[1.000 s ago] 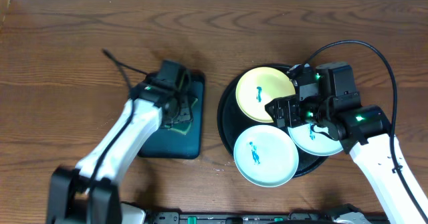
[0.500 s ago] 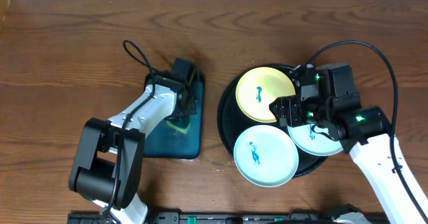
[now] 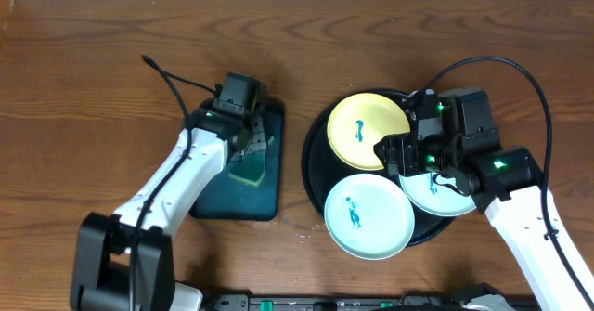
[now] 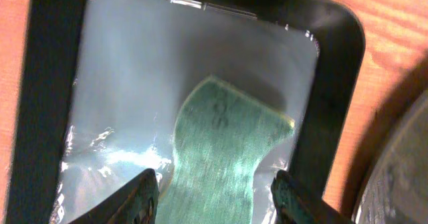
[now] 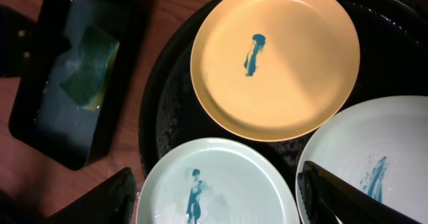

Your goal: Clean dirty plates on tray and stack at the side

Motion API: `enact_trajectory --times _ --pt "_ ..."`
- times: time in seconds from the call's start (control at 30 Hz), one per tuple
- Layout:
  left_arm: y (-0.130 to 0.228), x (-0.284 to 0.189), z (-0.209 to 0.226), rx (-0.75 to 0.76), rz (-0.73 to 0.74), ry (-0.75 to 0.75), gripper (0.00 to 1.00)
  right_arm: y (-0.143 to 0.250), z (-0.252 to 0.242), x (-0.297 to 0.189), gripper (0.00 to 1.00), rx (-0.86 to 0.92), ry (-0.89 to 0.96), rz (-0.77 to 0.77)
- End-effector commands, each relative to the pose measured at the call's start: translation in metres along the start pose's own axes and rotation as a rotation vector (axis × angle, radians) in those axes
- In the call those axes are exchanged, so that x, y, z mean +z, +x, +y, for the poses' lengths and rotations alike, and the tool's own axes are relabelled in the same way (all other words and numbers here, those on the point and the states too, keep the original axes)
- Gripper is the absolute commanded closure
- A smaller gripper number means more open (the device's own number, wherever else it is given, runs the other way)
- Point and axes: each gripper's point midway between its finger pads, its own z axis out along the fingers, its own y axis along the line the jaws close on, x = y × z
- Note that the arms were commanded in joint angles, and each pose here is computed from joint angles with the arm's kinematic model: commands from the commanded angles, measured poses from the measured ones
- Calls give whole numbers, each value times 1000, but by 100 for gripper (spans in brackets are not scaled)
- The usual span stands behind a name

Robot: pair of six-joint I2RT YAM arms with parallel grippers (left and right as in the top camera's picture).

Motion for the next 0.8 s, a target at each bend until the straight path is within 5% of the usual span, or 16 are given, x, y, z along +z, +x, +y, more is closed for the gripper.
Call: enact_trajectory --times 0.0,0.17,0.27,0.3,0.57,0.77 --pt "22 29 10 3 84 -46 44 -4 3 -3 23 0 -1 -13" --pt "53 59 6 5 233 -26 55 -1 0 -3 23 5 17 0" --pt "63 68 7 5 277 -31 89 0 -17 -3 22 9 111 -2" --pt "63 67 7 7 278 -31 92 0 -23 -2 22 10 145 -4" --pt "36 38 -3 6 217 -1 92 -9 -50 25 27 74 209 17" --pt "2 -1 -17 2 117 51 92 -25 -87 54 41 175 161 7"
